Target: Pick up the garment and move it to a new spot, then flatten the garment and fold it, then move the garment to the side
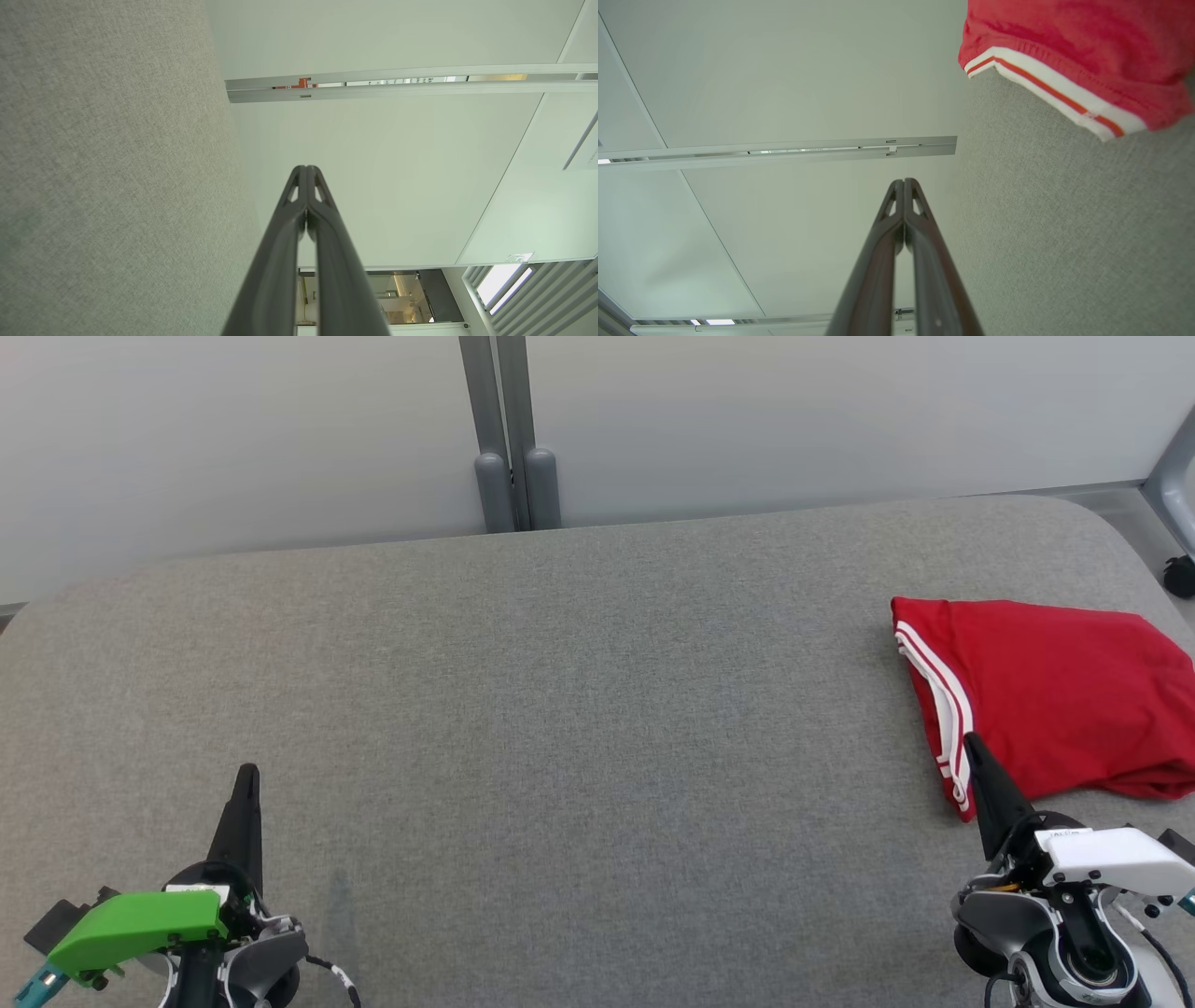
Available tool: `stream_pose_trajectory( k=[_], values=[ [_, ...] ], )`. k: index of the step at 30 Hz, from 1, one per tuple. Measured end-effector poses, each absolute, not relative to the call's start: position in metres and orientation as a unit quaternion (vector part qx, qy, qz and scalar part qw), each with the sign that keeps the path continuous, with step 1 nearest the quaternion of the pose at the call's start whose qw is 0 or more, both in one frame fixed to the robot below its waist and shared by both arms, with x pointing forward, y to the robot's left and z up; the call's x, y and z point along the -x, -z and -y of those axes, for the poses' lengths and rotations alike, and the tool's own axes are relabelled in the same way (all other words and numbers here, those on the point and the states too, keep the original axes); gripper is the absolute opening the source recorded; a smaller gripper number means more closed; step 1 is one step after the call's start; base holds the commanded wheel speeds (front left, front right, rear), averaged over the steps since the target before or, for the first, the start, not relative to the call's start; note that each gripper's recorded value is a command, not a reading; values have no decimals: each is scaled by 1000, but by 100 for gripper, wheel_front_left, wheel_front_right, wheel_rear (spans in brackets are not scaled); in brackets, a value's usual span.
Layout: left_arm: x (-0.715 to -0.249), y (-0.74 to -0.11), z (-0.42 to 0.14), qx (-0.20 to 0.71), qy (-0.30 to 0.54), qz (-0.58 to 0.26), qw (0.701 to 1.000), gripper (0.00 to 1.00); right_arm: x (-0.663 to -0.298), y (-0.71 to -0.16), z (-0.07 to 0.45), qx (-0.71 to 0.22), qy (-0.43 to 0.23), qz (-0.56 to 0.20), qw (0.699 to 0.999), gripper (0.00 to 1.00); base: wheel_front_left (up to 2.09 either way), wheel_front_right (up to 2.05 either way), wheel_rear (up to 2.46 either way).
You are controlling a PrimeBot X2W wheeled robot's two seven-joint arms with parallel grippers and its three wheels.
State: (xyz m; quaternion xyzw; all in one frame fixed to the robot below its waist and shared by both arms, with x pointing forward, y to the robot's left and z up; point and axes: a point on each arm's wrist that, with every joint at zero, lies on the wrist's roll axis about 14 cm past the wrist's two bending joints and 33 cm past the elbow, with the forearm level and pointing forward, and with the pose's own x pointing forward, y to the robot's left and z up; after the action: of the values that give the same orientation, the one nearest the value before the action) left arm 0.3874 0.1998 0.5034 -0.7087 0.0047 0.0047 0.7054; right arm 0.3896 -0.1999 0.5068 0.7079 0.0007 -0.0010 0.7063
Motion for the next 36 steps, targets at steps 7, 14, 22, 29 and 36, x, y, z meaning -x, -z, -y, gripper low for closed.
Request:
stream_pose_trajectory(
  k=[7, 14, 22, 29, 36],
  values=[
    [-387, -503, -200, 709, -5, -5, 705, 0, -390, -507, 200, -708, 1, -1, 706, 0, 0, 0, 0],
    [-387, -503, -200, 709, -5, -5, 705, 0, -390, -507, 200, -708, 1, -1, 706, 0, 0, 0, 0],
    [-387, -503, -200, 709, -5, -5, 705, 0, -390, -507, 200, -708, 1, -1, 706, 0, 0, 0, 0],
    [-387, -503, -200, 709, -5, -5, 705, 0, -390, -507, 200, -708, 1, -1, 706, 0, 0, 0, 0],
    [-387, -503, -200, 709, -5, -5, 705, 0, -390, -507, 200, -708, 1, -1, 706, 0, 0, 0, 0]
  ],
)
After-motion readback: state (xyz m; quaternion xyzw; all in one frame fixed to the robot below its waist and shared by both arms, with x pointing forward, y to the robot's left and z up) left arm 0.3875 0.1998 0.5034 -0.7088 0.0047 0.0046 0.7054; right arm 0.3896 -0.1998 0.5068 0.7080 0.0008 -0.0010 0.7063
